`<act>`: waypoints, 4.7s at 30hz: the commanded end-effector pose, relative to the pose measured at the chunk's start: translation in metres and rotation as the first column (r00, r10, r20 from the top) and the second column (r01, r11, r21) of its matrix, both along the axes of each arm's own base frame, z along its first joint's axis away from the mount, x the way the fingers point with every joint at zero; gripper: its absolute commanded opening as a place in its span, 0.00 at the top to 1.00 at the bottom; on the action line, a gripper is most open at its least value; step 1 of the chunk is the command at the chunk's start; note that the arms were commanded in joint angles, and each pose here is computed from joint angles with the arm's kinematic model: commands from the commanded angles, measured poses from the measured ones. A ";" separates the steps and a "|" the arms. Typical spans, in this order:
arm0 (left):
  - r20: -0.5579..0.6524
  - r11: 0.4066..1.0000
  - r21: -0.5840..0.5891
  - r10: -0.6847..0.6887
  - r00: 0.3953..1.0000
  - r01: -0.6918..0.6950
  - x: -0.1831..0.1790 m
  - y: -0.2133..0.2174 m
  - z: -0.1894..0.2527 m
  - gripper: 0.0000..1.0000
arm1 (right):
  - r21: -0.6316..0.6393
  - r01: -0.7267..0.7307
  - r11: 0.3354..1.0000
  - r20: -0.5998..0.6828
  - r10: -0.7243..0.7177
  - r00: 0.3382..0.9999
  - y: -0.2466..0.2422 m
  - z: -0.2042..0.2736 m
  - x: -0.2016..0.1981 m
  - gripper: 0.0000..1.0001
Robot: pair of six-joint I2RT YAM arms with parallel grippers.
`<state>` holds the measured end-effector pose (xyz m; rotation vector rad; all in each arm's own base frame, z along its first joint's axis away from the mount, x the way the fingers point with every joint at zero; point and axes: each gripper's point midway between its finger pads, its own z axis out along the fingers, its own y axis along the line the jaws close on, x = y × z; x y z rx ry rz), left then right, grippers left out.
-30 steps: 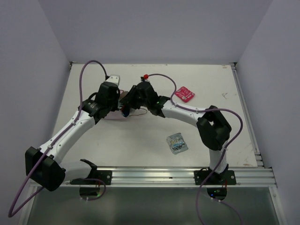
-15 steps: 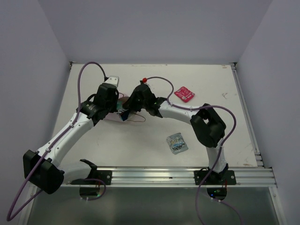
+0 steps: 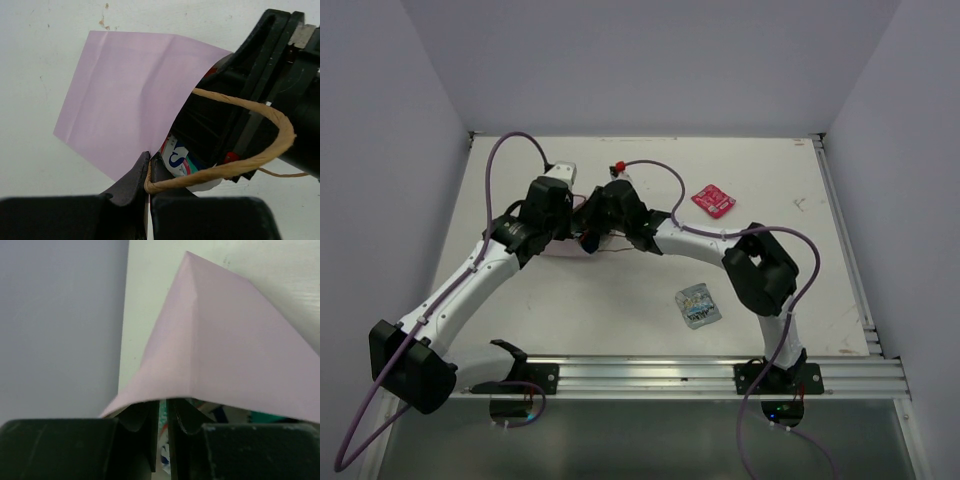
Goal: Place the snacks into the paper bag
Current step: Place the snack in the paper bag, then adjust the snack at the center of the board.
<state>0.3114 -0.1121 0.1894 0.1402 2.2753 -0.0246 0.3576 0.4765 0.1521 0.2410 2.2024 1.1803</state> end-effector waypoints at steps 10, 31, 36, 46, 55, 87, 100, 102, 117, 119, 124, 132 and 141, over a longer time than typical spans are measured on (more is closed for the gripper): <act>0.155 0.997 -0.027 0.076 0.985 -0.073 0.023 0.007 0.037 1.00 | -0.053 -0.015 0.998 0.052 0.017 0.998 0.009 -0.046 0.000 0.83; 0.194 0.993 0.047 0.095 0.976 -0.106 0.042 0.020 0.028 1.00 | -0.326 0.028 0.945 0.277 0.067 0.959 -0.108 0.057 -0.048 0.69; 0.191 0.995 0.031 0.088 0.978 -0.095 0.044 0.022 0.027 1.00 | -0.501 0.108 0.859 0.218 0.004 0.976 -0.181 0.005 -0.076 0.66; 0.174 0.997 -0.026 0.079 0.981 -0.076 0.047 0.029 0.017 1.00 | -0.736 0.121 0.666 0.009 -0.169 0.986 -0.308 -0.097 -0.158 0.66; 0.182 0.995 -0.028 0.095 0.979 -0.091 0.045 0.037 0.017 1.00 | -0.774 0.076 0.628 -0.044 -0.172 0.984 -0.322 -0.128 -0.175 0.65; 0.197 0.993 -0.031 0.118 0.973 -0.114 0.041 0.044 0.018 1.00 | -0.792 0.105 0.602 0.070 -0.080 0.994 -0.248 -0.087 -0.094 0.46; 0.195 0.993 -0.037 0.117 0.974 -0.112 0.041 0.043 0.019 1.00 | -0.297 0.367 0.882 -0.062 -0.402 0.914 -0.260 -0.096 -0.139 0.45; 0.193 0.993 -0.038 0.117 0.974 -0.112 0.041 0.042 0.018 1.00 | -0.253 0.389 0.886 -0.088 -0.421 0.903 -0.259 -0.095 -0.140 0.44; 0.190 0.993 -0.033 0.119 0.975 -0.115 0.041 0.043 0.016 1.00 | -0.082 0.392 0.916 -0.291 -0.398 0.870 -0.218 -0.120 -0.140 0.36; 0.193 0.993 -0.032 0.122 0.974 -0.118 0.041 0.044 0.018 1.00 | -0.097 0.417 0.904 -0.287 -0.427 0.858 -0.223 -0.125 -0.135 0.36; 0.194 0.993 -0.035 0.119 0.974 -0.114 0.041 0.043 0.018 1.00 | -0.114 0.488 0.865 -0.248 -0.501 0.829 -0.248 -0.128 -0.104 0.36; 0.192 0.993 -0.038 0.114 0.975 -0.109 0.041 0.042 0.018 1.00 | -0.169 0.464 0.869 -0.109 -0.485 0.868 -0.267 -0.115 -0.048 0.36; 0.192 0.993 -0.038 0.114 0.975 -0.109 0.040 0.042 0.018 1.00 | -0.359 0.317 0.878 -0.181 -0.399 0.899 -0.271 -0.139 -0.068 0.40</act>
